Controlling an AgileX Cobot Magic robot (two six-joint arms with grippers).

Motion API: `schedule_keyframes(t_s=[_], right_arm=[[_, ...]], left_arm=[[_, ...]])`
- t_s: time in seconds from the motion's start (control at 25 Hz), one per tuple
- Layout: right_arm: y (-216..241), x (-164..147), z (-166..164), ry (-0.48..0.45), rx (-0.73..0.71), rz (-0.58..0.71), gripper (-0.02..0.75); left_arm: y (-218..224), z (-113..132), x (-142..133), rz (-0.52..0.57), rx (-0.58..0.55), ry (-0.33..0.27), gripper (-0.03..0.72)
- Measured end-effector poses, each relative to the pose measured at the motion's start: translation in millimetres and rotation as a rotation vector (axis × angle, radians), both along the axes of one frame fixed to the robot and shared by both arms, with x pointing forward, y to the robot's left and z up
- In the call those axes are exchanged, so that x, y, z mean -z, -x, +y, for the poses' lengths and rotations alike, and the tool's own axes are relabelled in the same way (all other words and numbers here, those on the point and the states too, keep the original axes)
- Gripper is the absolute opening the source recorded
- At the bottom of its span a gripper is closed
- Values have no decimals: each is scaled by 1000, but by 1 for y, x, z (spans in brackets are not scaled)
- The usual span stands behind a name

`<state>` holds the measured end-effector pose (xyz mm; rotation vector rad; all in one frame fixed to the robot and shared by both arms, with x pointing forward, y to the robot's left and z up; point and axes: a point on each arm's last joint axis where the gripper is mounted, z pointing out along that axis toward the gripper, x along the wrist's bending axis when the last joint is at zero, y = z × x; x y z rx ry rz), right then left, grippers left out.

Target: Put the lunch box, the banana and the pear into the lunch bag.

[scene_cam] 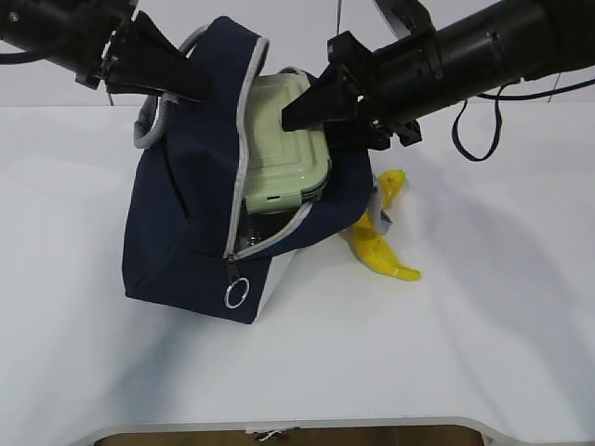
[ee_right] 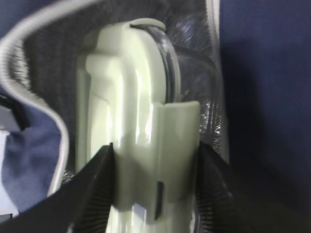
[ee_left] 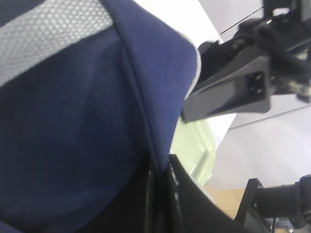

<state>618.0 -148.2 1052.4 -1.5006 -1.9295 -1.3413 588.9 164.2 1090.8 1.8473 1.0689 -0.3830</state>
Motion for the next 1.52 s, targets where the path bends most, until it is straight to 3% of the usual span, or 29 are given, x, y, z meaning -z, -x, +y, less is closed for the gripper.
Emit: schedule_keyframes(t_s=[0.6, 0.96, 1.2, 1.52], right_arm=[[-21, 50, 43, 16, 35, 51, 382], [-34, 80, 48, -11, 76, 127, 382], [-38, 83, 60, -30, 59, 127, 382], [-46, 117, 64, -33, 77, 200, 382]], left_arm=[[4, 1, 2, -21, 61, -36, 1], [1, 7, 11, -57, 58, -149, 1], [-6, 6, 25, -22, 61, -163, 1], [-8, 6, 26, -25, 58, -164, 0]])
